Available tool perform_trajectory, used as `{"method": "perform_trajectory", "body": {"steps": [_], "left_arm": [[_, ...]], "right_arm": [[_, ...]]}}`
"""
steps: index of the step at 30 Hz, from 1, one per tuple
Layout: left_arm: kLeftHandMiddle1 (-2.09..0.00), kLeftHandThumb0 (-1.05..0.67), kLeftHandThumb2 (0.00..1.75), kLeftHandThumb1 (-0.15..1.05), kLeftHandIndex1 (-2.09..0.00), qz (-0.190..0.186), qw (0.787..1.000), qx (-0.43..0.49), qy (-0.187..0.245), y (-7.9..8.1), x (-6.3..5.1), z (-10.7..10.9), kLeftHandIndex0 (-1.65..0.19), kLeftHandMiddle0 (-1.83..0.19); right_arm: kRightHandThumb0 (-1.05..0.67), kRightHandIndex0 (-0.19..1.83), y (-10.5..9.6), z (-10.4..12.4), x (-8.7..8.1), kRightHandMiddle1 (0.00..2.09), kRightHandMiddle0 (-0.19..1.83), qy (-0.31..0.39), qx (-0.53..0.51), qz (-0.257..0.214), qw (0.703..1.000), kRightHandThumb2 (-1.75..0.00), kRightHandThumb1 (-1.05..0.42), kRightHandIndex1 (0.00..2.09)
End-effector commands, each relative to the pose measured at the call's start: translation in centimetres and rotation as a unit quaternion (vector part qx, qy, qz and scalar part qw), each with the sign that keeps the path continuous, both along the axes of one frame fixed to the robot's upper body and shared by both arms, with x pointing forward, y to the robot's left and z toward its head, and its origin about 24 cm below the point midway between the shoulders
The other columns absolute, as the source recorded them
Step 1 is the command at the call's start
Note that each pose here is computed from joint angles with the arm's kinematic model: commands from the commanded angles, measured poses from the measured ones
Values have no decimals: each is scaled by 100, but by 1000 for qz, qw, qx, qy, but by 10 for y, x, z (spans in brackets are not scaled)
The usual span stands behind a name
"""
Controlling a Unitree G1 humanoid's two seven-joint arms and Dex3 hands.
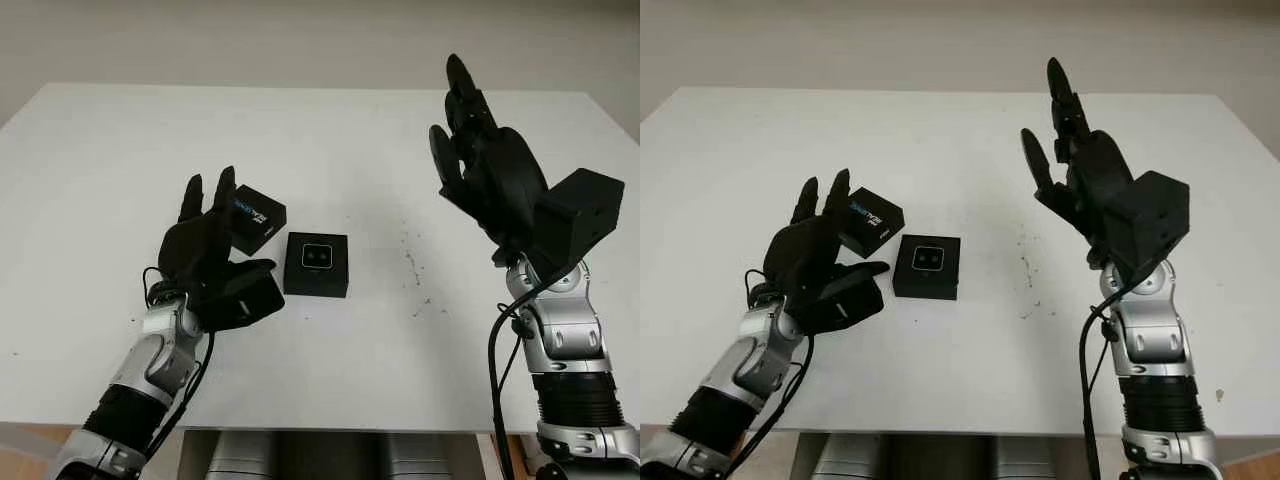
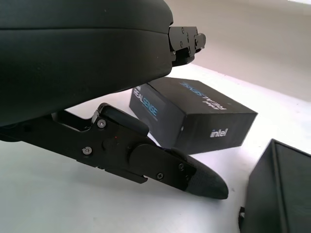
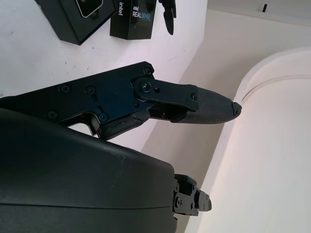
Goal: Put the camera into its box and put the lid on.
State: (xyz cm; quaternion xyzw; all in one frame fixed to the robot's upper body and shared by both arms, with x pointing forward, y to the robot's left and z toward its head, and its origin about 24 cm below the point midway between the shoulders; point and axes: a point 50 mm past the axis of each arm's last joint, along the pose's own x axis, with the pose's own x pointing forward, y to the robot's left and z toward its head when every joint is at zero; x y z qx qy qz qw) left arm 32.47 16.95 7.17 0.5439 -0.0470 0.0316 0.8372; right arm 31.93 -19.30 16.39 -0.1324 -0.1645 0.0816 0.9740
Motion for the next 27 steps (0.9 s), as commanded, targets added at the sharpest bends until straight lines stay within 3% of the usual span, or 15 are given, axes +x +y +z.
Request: {"method": "perform_trajectory", "body": {"steps": [1,13,19,23,25,27], "left_arm": [[0,-73,5,95,-7,-2,1000,-16,-21,-2,5,8,9,19],[-6,-65,4,90,-10,-15,998,-58,-22,-6,12,13,-6,12],[-13,-41,5,91,-13,-27,997,-52,-40,-8,16,14,-28,-16],[-32,-28,6,94,-23,-34,998,-38,-42,-8,20,13,-44,-33],[-65,-25,5,95,-46,-35,998,-30,-45,-8,22,13,-40,-22],[-75,-19,5,94,-65,-36,998,-20,-45,-8,24,12,-39,-22]], "right_arm": [[-66,-19,1,0,-1,1,-13,-3,-1,3,1000,-60,-105,4],[-67,-18,1,2,-2,2,-11,-7,-8,0,1000,-60,-105,5],[-69,-17,1,3,-3,2,-10,-6,-9,-8,1000,-58,-105,6],[-68,-15,0,3,-5,3,-9,-7,-10,-11,1000,-58,-105,6],[-68,-16,-1,3,-5,3,-9,-7,-9,-11,1000,-58,-105,6],[-68,-15,-1,3,-6,3,-8,-7,-11,-13,1000,-58,-105,6]]}}
